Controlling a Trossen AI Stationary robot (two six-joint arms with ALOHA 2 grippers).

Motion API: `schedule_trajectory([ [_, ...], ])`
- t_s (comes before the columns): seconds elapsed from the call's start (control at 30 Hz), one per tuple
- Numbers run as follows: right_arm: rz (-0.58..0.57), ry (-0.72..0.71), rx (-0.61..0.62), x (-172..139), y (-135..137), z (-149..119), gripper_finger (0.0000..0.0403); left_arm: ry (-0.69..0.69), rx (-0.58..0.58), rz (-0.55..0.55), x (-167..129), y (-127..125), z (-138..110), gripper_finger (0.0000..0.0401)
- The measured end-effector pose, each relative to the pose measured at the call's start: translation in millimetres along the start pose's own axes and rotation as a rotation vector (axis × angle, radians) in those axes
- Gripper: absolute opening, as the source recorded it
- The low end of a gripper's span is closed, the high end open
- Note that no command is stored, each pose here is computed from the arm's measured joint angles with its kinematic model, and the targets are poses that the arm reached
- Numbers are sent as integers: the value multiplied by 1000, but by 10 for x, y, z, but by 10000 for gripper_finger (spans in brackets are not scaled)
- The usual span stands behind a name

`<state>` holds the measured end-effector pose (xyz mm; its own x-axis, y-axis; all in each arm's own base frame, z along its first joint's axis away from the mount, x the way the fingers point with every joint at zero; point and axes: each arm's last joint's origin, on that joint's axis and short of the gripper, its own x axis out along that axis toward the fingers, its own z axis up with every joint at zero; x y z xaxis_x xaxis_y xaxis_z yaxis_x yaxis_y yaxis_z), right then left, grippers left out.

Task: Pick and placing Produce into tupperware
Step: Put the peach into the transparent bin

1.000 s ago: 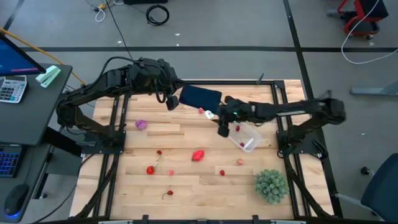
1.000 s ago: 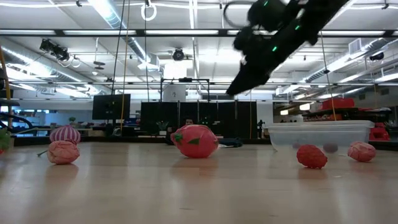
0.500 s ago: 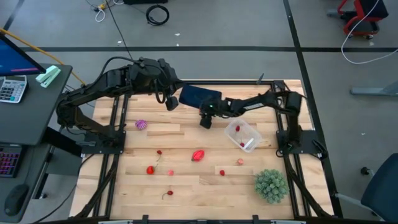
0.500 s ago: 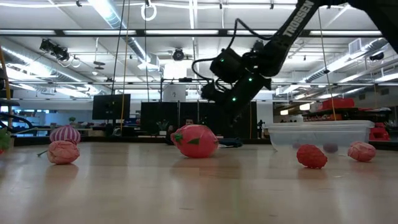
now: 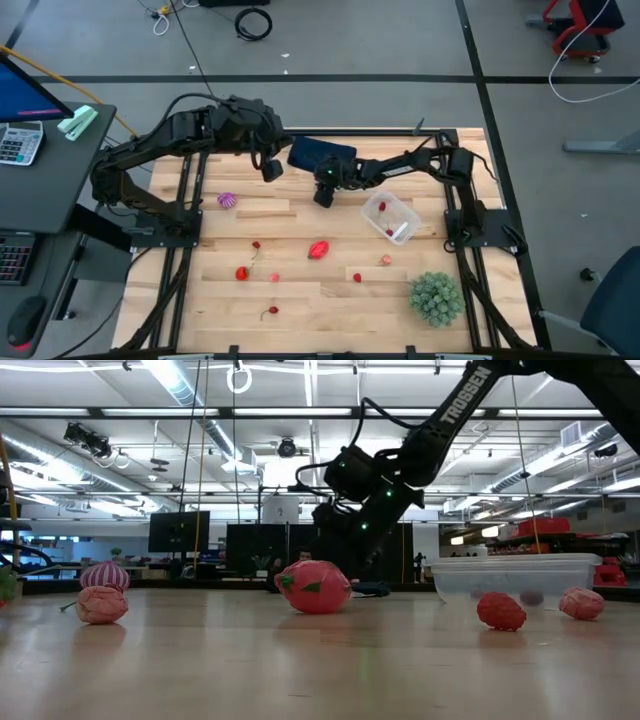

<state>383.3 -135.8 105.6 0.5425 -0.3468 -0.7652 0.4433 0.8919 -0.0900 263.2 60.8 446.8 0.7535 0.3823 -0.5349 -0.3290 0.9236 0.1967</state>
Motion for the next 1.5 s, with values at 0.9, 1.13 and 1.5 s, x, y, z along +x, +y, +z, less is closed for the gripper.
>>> schedule_trajectory([
  [0.9, 156, 323, 11, -1764, 424, -108, 77, 1, -73, -10, -7, -32, 0, 18],
  [1.13, 38, 324, 93, -2087, 622, -776, 80, -2, -60, -31, -22, -98, 5, 26],
  [1.5, -16, 329, 188, -2055, 496, -1379, 137, -10, -46, -53, -40, -168, 13, 14],
])
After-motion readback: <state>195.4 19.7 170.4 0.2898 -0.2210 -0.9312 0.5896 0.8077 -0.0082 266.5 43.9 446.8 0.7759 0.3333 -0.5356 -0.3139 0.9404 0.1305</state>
